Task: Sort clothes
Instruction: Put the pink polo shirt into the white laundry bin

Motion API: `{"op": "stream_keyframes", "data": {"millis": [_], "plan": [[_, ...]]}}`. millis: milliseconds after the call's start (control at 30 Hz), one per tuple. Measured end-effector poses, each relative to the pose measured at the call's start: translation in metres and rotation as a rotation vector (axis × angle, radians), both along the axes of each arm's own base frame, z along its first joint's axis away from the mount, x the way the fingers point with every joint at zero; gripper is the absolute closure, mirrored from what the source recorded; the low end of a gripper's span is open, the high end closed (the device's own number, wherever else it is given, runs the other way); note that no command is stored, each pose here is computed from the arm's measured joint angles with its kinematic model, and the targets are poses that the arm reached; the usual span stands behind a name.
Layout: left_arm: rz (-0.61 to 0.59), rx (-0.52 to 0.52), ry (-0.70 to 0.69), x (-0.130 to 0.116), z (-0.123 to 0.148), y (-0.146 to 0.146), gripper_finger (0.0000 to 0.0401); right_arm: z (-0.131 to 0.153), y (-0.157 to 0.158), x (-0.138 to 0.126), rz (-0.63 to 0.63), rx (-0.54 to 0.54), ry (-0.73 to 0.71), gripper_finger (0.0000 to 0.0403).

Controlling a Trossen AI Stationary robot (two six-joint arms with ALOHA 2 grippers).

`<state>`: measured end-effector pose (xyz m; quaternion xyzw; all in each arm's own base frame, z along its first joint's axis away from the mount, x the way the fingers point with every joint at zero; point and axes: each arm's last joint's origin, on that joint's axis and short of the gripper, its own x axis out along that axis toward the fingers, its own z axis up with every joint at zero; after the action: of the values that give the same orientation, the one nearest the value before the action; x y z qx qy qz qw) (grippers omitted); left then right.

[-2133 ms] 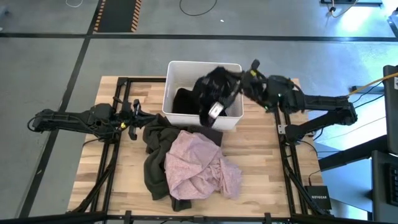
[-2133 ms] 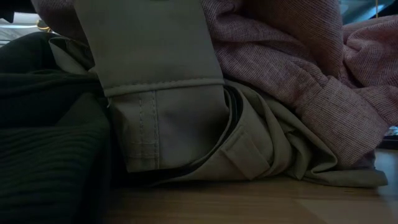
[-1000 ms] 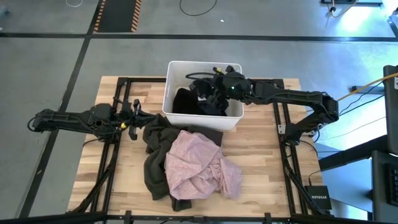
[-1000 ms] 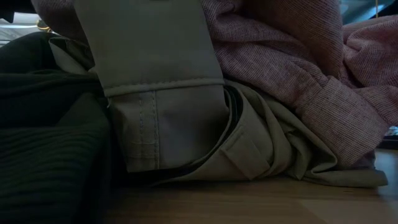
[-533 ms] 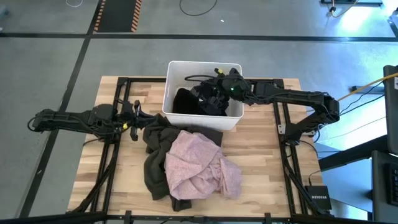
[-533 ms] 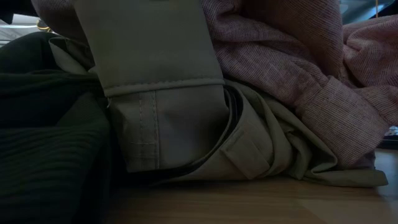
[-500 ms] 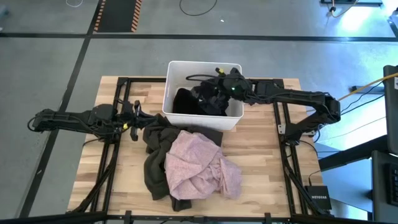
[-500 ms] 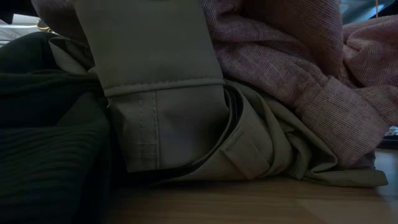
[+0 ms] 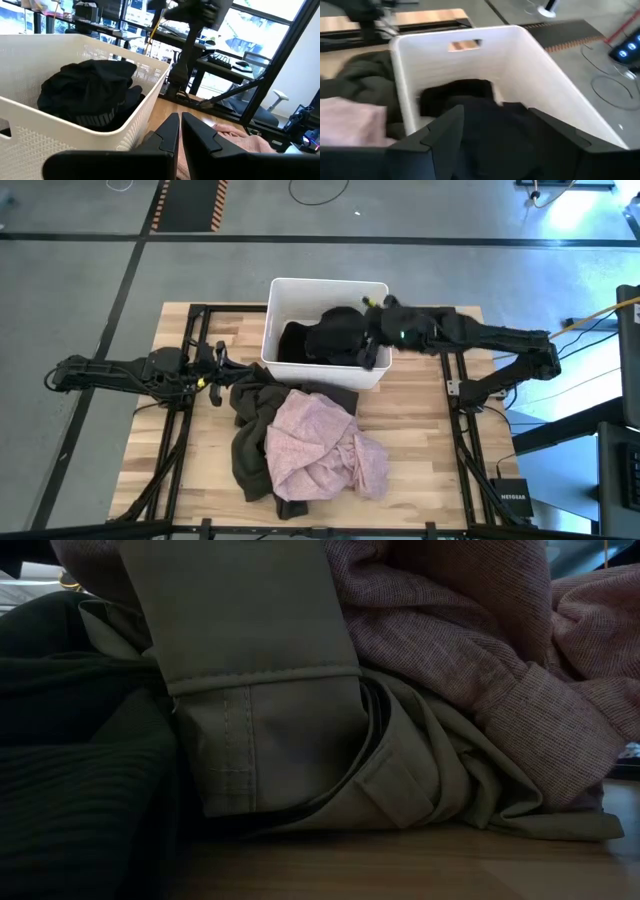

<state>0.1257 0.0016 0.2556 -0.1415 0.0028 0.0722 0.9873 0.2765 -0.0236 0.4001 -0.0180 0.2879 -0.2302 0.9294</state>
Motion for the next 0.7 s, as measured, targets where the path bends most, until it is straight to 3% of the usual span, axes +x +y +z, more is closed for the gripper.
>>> {"op": "stream_keyframes", "data": {"millis": [333,700], "plan": [[-0.001,0.031,0.014,0.001,-0.001,0.000,0.0386,-0.022,0.087,0.008,0.271,0.025,0.006,0.0166],[0.034,0.044,-0.022,0.001,0.003,0.001,0.0386,-0.091,0.159,0.022,0.460,0.075,0.034,0.0166]]}}
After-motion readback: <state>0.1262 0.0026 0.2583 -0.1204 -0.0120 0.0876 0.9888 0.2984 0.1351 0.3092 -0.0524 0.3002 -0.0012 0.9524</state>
